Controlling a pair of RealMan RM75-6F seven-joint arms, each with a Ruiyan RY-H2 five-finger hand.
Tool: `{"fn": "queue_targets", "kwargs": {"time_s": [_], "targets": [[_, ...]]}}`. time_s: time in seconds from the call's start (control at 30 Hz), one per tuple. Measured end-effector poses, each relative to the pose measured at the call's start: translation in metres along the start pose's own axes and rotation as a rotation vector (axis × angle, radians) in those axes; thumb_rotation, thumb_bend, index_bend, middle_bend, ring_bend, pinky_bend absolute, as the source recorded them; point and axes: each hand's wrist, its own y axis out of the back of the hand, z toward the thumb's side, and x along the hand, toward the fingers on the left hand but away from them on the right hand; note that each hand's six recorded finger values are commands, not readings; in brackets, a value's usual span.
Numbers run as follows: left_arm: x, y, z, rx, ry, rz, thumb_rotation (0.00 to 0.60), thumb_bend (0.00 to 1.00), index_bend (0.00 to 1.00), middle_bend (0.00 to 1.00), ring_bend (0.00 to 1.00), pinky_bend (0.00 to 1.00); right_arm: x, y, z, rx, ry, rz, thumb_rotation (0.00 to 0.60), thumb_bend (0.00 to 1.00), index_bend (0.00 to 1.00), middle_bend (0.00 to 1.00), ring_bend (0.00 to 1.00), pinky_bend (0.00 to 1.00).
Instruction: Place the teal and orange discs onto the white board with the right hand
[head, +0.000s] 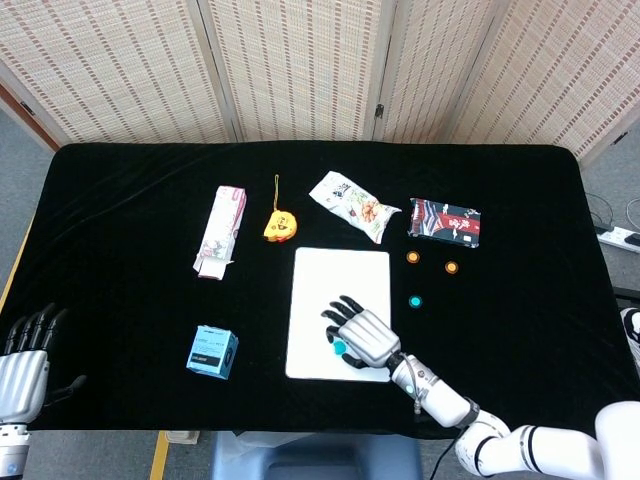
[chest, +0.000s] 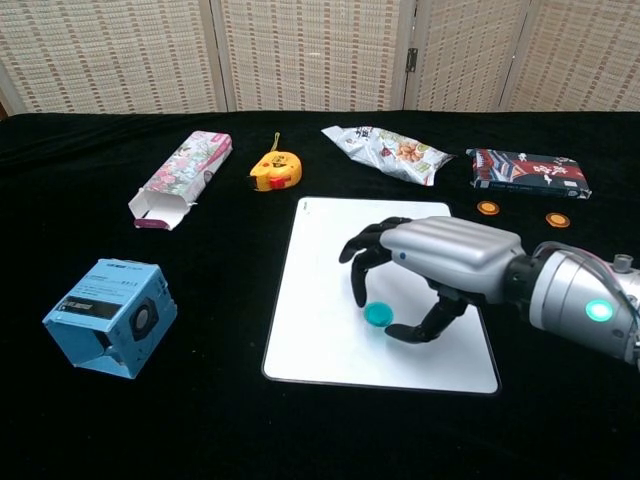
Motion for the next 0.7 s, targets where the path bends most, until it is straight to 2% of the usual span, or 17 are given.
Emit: {"fn": "queue_targets", "kwargs": {"time_s": [0.03, 0.1, 0.2, 0.33, 0.43, 0.57, 0.7], "targets": [[0.0, 0.0, 0.0, 0.0, 0.0, 0.001, 0.6, 0.19, 0.02, 0.01, 0.02, 0.0, 0.0, -0.001, 0.0, 0.005, 0.0, 0.001, 0.6, 0.37, 0.15, 0.13, 0.05, 0.0], [-0.001, 0.0, -0.001, 0.001, 0.001, 0.0, 0.6, 0.19, 0.02, 0.01, 0.02, 0.0, 0.0, 0.0, -0.001, 0.011, -0.007, -0.01, 0.6, 0.37, 0.07, 0.12, 0.04, 0.0], [0.0, 0.0, -0.002, -0.002, 0.0, 0.001, 0.6, 0.19, 0.02, 0.01, 0.02, 0.0, 0.006, 0.004, -0.009, 0.004, -0.035, -0.042, 0.6, 0.37, 0.04, 0.12, 0.05, 0.0], [0.0, -0.001, 0.0, -0.006, -0.007, 0.002, 0.6, 0.19, 0.02, 0.01, 0.02, 0.0, 0.021, 0.015, -0.036, -0.017, -0.115, -0.104, 0.6, 0.37, 0.18, 0.13, 0.06, 0.0], [0.001, -0.002, 0.001, -0.007, -0.013, -0.001, 0.6, 0.19, 0.02, 0.01, 0.02, 0.0, 0.039, 0.021, -0.07, -0.047, -0.217, -0.139, 0.6, 0.37, 0.28, 0.14, 0.06, 0.0], [0.002, -0.003, 0.005, -0.01, -0.022, -0.001, 0.6, 0.19, 0.02, 0.01, 0.02, 0.0, 0.064, 0.021, -0.114, -0.072, -0.342, -0.133, 0.6, 0.37, 0.34, 0.14, 0.06, 0.0], [0.003, -0.003, 0.009, -0.01, -0.032, -0.001, 0.6, 0.19, 0.02, 0.01, 0.02, 0.0, 0.074, 0.013, -0.137, -0.074, -0.406, -0.1, 0.6, 0.37, 0.35, 0.14, 0.06, 0.0]]}}
